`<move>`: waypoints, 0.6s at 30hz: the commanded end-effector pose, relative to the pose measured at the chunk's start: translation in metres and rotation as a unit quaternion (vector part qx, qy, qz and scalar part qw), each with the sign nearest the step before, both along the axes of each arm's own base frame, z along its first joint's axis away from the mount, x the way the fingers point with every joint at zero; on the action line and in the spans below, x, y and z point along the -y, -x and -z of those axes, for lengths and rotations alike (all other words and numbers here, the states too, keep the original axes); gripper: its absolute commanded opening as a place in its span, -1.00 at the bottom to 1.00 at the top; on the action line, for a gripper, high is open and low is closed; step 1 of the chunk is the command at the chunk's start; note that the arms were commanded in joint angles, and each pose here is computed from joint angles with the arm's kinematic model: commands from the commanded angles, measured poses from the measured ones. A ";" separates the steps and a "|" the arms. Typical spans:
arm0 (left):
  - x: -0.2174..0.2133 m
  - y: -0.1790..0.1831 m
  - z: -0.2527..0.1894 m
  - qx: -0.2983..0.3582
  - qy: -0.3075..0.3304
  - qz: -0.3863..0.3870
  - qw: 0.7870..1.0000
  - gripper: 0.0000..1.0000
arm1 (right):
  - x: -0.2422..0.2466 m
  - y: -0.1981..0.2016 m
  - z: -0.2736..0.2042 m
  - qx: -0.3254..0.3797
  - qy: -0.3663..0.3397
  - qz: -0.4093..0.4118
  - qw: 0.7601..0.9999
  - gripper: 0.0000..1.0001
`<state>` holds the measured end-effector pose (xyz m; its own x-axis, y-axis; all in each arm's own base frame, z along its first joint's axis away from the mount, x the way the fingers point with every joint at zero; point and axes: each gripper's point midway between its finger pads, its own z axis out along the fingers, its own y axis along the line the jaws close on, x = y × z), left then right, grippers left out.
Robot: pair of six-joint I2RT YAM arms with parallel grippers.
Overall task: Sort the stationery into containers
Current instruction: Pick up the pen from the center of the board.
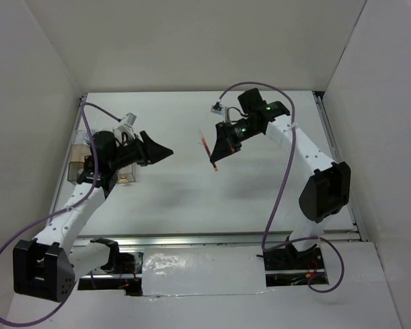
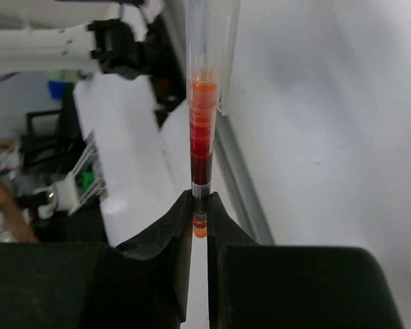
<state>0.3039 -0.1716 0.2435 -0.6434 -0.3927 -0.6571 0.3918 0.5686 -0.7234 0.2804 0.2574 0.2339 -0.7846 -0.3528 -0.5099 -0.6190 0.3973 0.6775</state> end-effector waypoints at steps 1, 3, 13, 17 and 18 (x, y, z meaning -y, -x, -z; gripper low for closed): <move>0.032 0.010 -0.045 0.058 0.086 0.028 0.994 0.33 | -0.030 0.038 -0.037 -0.036 -0.079 -0.080 0.993 -1.00; 0.039 0.010 -0.048 0.065 0.108 0.027 0.992 0.38 | -0.042 0.044 -0.051 -0.033 -0.090 -0.103 0.990 -1.00; 0.050 0.009 -0.060 0.089 0.151 0.035 0.984 0.38 | -0.061 0.055 -0.055 -0.036 -0.099 -0.126 0.986 -1.00; 0.051 0.015 -0.077 0.122 0.184 0.046 0.974 0.29 | -0.063 0.052 -0.058 -0.043 -0.105 -0.124 0.986 -1.00; 0.050 0.015 -0.076 0.121 0.185 0.045 0.974 0.26 | -0.064 0.051 -0.062 -0.043 -0.109 -0.124 0.985 -1.00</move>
<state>0.2935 -0.2220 0.2870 -0.6018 -0.5356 -0.5924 0.5156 0.3058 -0.8004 0.2285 0.3154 0.2785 -0.7421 -0.4447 -0.5015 -0.6082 0.1322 0.7827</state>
